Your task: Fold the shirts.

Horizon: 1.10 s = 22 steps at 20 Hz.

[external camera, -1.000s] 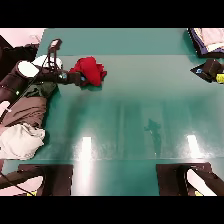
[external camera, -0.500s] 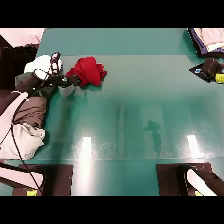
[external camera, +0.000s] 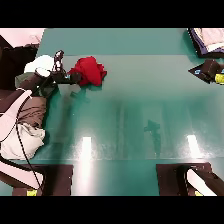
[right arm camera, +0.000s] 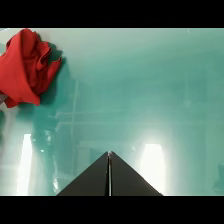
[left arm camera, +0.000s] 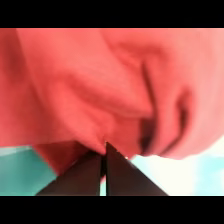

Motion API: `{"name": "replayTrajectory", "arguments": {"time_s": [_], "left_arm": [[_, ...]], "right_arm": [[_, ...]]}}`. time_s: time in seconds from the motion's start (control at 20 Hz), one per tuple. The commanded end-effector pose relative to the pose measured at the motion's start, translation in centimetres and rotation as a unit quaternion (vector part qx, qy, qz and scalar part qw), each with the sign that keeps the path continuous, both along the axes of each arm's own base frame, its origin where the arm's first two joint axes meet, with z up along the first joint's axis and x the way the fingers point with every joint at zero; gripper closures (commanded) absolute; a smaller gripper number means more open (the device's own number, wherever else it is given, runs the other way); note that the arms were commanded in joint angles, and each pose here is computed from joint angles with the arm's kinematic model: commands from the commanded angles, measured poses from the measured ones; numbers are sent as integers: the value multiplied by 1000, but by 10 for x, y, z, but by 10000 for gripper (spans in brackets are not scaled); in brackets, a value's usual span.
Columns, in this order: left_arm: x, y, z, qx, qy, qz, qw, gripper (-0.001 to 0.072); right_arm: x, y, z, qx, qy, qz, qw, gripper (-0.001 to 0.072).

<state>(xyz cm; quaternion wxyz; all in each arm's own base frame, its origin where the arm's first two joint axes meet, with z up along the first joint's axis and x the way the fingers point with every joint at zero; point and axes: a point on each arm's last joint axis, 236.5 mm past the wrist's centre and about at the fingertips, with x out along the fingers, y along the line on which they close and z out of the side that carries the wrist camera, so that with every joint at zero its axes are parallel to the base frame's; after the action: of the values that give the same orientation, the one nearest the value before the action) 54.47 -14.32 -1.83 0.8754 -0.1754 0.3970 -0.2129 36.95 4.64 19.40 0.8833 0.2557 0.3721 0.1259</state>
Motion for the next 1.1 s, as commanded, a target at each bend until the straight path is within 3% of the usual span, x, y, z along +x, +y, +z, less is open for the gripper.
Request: {"name": "replayTrajectory", "arguments": {"time_s": [0.0,0.1,0.25,0.45,0.55,0.65,0.75,0.9,1.05], "left_arm": [[-15,-32,69,-18,-35,-102,994,682],[-39,-61,164,-5,-122,-195,973,682],[-119,-107,304,-2,-242,-307,921,682],[-238,-156,415,-34,-356,-390,848,682],[-270,-168,423,-32,-368,-417,830,682],[-276,-173,395,1,-328,-441,836,681],[-260,-165,345,44,-252,-433,864,681],[-218,-134,248,130,-136,-377,907,680],[-200,-99,158,196,-34,-320,926,680]], "right_arm": [[1,4,24,1,-28,6,1000,696],[-2,5,56,-9,-64,10,998,696],[-15,9,105,-27,-120,14,992,696],[-35,14,150,-44,-175,17,983,696],[-45,17,155,-51,-180,21,982,696],[-53,20,152,-54,-173,30,983,696],[-61,24,145,-57,-156,43,985,696],[-69,29,132,-58,-128,60,988,696],[-73,31,114,-55,-98,71,991,696]]}}
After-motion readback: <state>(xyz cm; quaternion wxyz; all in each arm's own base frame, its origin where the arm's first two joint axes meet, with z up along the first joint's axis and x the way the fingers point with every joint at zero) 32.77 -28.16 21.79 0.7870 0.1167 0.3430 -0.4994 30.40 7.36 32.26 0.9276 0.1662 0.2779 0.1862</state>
